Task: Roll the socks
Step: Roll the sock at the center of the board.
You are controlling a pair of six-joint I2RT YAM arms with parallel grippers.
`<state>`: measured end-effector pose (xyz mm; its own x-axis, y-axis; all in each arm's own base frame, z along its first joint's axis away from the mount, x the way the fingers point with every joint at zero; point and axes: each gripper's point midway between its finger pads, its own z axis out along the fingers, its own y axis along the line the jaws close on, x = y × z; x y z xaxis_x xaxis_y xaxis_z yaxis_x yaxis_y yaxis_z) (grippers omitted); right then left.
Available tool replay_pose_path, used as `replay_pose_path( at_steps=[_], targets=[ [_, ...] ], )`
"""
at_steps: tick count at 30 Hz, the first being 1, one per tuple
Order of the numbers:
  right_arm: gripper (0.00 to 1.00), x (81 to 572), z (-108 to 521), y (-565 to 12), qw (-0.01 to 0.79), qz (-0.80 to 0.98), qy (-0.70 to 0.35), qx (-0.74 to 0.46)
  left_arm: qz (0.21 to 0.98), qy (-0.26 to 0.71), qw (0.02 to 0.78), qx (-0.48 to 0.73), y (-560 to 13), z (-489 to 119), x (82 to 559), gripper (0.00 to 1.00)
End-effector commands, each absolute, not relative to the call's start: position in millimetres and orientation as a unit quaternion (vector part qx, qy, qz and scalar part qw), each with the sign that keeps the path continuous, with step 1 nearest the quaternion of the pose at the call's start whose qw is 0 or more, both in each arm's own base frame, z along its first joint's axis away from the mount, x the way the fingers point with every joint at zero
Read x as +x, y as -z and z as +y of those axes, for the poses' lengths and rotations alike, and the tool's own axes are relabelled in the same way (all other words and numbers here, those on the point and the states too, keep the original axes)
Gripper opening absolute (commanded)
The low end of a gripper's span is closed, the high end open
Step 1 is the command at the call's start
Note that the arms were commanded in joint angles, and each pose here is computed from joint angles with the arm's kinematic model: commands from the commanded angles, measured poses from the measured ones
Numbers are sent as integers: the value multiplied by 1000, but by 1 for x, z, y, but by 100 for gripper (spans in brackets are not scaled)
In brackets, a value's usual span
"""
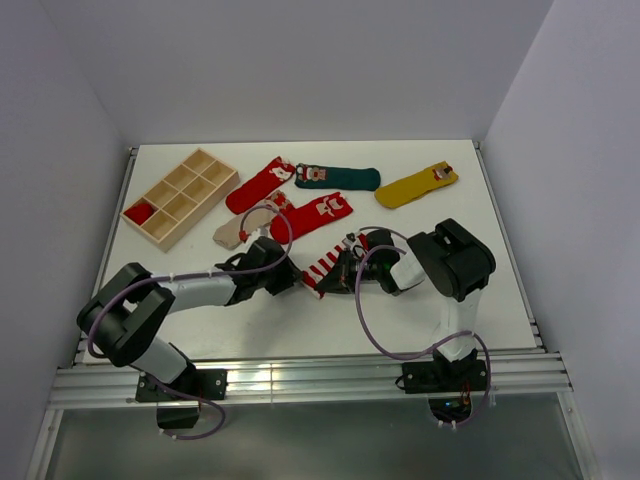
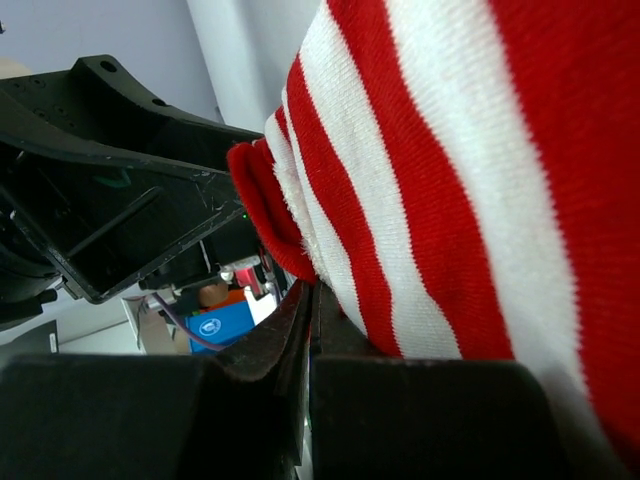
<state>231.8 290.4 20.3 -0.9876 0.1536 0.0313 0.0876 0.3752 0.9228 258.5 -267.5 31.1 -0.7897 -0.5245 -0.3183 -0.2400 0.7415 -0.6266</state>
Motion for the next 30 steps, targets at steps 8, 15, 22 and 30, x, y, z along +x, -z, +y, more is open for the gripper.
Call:
replay_pose_path(
  at_steps=[8, 15, 22, 30],
  targets=[
    [0, 231, 276, 11, 21, 850, -512, 124, 912, 275, 227, -204, -21, -281, 263, 46],
    [0, 235, 273, 13, 29, 856, -500, 127, 931, 227, 206, -198, -5, -276, 257, 30],
    [3, 245, 268, 0, 86, 870, -479, 80, 946, 190, 193, -178, 6, -273, 254, 9],
    [33, 257, 257, -31, 246, 903, -346, -71, 964, 142, 190, -123, -7, -273, 264, 0]
  ],
)
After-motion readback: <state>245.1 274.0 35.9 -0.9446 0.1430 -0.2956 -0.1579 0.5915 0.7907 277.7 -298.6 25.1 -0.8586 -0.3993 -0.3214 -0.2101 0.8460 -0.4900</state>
